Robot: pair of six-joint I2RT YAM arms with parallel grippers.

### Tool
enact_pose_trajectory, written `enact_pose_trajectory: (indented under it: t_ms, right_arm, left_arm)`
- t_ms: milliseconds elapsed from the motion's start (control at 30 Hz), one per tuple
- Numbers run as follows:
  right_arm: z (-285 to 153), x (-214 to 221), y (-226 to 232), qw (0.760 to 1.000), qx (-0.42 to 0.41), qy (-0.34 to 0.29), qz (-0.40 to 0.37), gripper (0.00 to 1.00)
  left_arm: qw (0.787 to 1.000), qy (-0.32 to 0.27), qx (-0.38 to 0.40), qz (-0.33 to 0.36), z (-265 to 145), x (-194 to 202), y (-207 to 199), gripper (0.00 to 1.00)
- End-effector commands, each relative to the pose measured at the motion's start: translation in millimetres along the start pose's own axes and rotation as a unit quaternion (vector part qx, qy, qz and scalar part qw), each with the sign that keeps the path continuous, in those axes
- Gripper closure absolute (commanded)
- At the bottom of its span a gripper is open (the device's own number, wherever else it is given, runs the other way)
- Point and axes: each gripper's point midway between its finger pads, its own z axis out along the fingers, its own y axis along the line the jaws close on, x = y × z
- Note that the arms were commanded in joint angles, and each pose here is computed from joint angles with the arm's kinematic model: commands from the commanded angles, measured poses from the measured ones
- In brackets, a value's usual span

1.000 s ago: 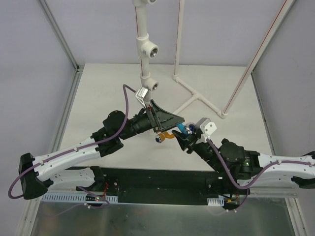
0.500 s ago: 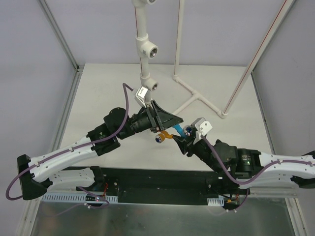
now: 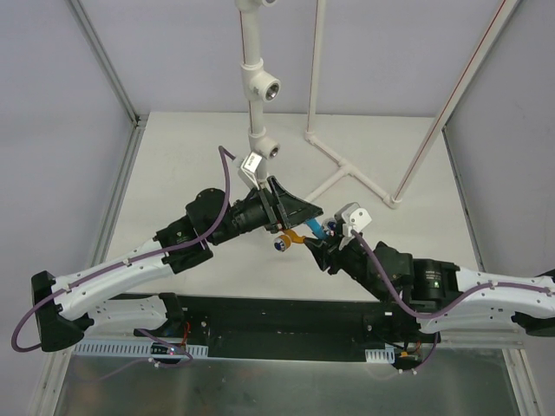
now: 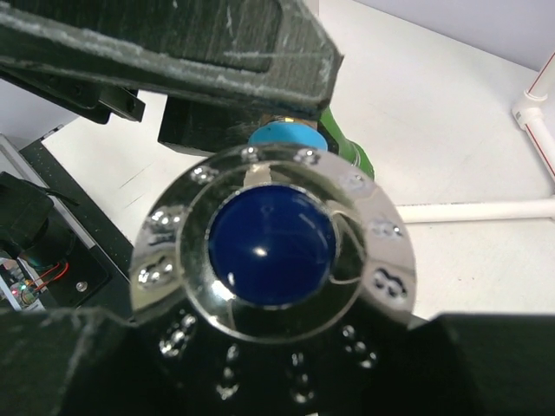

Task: Install the water faucets
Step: Adjust the water faucet.

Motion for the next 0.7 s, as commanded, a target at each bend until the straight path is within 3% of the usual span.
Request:
enact_pose_trajectory:
  t_ms: [0,167,400,500,667]
  right_arm:
    - [-12,-25,-2,1.000,-0.020,-0.014,0.011,1.00]
    - [-34,-57,0,0.997,-0.071,-0.041,0.015,1.00]
    - [-35,-77,-7,0.997,-0.061,-0.044,-0.006,1.00]
    - [-32,-85,-9,0.997,-0.059,-0.048,-0.029,1.00]
    - [-30,-98,-4,0.995,-0.080,-0.034,-0.052,1.00]
  left_arm:
    - [0.995,0.008,0.090,0.044,-20,-6,-61,0.32]
    - [0.991,0.008,0.062,0.119,-57,-5,-48,0.28]
    - [0.966,-0.003,0.031,0.255,-121,-8,-29,0.25]
    - [0.942,-0.032,-0.012,0.335,-138,-22,-7,0.23]
    - [0.879,-0.104,-0.106,0.454,-152,-66,19,0.21]
